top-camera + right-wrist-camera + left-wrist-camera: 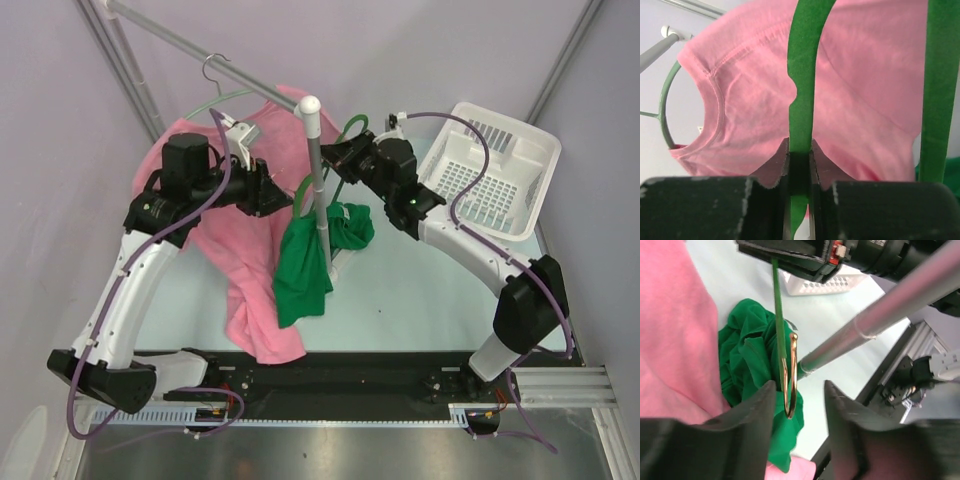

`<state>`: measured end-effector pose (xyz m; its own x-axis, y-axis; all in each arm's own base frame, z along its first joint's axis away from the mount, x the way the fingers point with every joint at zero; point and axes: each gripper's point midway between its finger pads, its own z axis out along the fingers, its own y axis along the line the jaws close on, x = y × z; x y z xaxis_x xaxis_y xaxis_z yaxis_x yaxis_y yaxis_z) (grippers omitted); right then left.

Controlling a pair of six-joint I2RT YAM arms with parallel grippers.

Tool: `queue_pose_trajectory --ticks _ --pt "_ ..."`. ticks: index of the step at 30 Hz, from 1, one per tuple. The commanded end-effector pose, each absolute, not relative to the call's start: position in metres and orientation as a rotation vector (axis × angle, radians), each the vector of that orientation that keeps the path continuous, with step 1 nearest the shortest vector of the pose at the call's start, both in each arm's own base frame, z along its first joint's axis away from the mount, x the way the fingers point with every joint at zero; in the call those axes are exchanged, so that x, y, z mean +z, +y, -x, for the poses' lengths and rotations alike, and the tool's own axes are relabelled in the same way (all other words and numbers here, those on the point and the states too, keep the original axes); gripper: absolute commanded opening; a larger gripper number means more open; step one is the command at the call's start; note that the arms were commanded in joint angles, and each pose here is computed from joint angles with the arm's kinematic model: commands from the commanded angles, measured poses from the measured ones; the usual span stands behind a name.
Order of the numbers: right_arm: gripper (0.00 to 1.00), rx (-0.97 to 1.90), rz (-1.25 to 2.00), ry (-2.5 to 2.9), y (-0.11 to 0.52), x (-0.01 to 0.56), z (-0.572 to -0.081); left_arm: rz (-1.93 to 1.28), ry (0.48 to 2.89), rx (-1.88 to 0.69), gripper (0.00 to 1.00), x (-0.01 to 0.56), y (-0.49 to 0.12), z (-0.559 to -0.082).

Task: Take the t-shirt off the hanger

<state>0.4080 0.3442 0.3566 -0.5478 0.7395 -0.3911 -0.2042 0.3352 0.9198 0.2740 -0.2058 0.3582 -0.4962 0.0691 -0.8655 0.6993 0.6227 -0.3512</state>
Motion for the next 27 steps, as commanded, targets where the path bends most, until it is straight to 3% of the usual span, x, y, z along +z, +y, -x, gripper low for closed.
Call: queue_pose_trajectory --ticks 1,5,10,17,27 --pt "0.0 1.205 -0.405 1.538 0.324 0.412 -0.427 -0.503 1.871 -0.844 0.57 0.388 -0.195 -0.269" --pt "0.0 1.099 -0.371 1.47 0.31 0.435 -0.44 -0.435 1.866 -0.813 0.67 0.385 -0.183 -0.259" --pt "0.0 0.972 -0.393 1.415 0.275 0.46 -0.458 -0.342 1.837 -0.755 0.72 0.383 -0.163 -0.24" --pt "0.0 0.975 -0.349 1.201 0.241 0.508 -0.459 -0.243 1.778 -0.837 0.73 0.366 -0.16 -0.221" --pt "0.0 1.076 -0.142 1.377 0.28 0.51 -0.463 -0.22 1.8 -0.911 0.74 0.341 -0.163 -0.205"
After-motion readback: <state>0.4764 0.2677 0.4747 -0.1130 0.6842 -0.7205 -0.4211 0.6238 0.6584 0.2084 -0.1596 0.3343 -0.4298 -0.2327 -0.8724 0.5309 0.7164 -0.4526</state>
